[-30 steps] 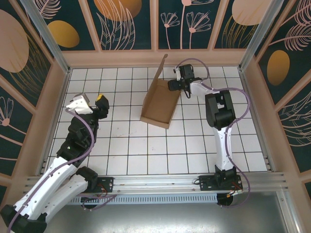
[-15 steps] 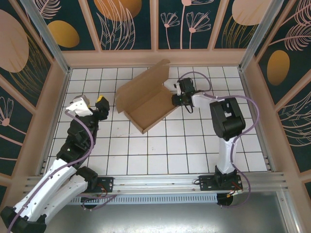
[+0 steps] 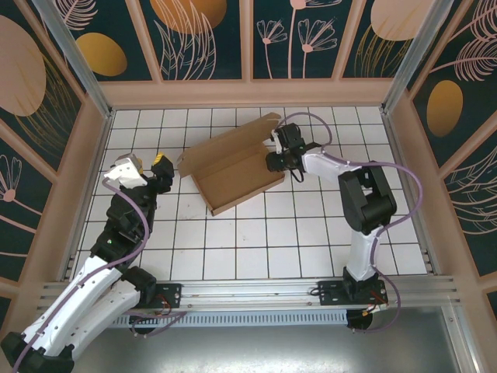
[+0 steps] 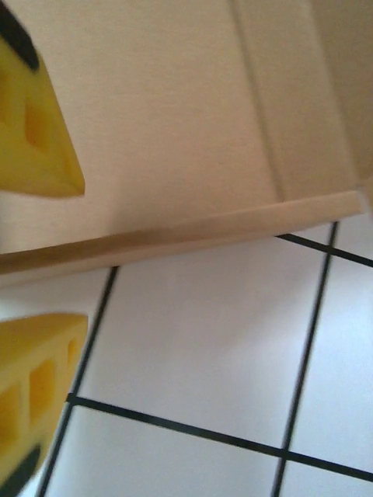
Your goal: Fold the paper box
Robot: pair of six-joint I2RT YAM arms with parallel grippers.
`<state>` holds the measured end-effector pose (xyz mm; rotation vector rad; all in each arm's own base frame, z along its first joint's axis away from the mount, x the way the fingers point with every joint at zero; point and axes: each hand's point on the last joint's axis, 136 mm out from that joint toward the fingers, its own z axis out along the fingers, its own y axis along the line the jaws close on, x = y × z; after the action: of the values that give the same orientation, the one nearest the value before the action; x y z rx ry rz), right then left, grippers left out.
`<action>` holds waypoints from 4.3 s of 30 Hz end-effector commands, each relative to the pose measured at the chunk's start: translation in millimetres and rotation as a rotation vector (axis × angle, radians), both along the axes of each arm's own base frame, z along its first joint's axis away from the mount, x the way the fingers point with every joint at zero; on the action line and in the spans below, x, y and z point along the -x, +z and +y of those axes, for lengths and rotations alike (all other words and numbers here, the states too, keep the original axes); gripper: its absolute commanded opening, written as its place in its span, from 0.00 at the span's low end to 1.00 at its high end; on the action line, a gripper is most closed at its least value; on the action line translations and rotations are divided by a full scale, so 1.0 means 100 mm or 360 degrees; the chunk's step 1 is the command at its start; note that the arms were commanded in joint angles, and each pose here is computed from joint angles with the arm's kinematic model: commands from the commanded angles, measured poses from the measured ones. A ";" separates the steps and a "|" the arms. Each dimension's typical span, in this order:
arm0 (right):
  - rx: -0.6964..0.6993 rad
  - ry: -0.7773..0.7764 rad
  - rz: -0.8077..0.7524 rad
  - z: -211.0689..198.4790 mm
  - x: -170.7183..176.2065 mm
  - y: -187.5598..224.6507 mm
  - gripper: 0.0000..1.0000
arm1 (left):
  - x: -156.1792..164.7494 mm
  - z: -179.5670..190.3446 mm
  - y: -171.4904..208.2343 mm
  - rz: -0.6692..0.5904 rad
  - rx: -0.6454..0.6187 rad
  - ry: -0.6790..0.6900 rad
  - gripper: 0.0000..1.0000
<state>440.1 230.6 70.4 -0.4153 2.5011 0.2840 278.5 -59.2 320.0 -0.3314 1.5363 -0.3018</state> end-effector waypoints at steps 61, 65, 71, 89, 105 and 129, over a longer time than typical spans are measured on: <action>-0.0497 0.1012 -0.1429 -0.46 -0.20 1.14 0.67 | -1.83 0.30 -0.83 0.0240 0.0702 -0.0276 0.70; -0.0492 0.1024 -0.1387 -0.40 -0.20 1.10 0.51 | -1.94 0.10 -0.92 0.0253 0.0803 -0.0472 0.68; -0.0439 0.0989 -0.1365 -0.36 -0.16 1.08 0.21 | -1.98 -0.14 -0.90 0.0225 0.0910 -0.0727 0.66; -0.0213 0.0215 -0.1371 -0.07 -0.08 1.08 0.00 | -1.79 -0.23 -1.13 0.0270 0.1098 -0.0738 0.60; -0.0054 -0.0607 -0.1437 0.34 -0.19 1.13 0.00 | -1.67 -0.21 -1.16 0.0289 0.1111 -0.0643 0.60; -0.0423 0.0561 -0.1084 0.01 0.16 0.98 0.00 | -1.24 0.01 -0.83 0.0045 -0.0524 -0.0513 0.75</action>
<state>445.9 215.9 170.6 -0.5797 1.7119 0.3967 398.0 -41.7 249.5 -0.1242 1.6341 -0.4254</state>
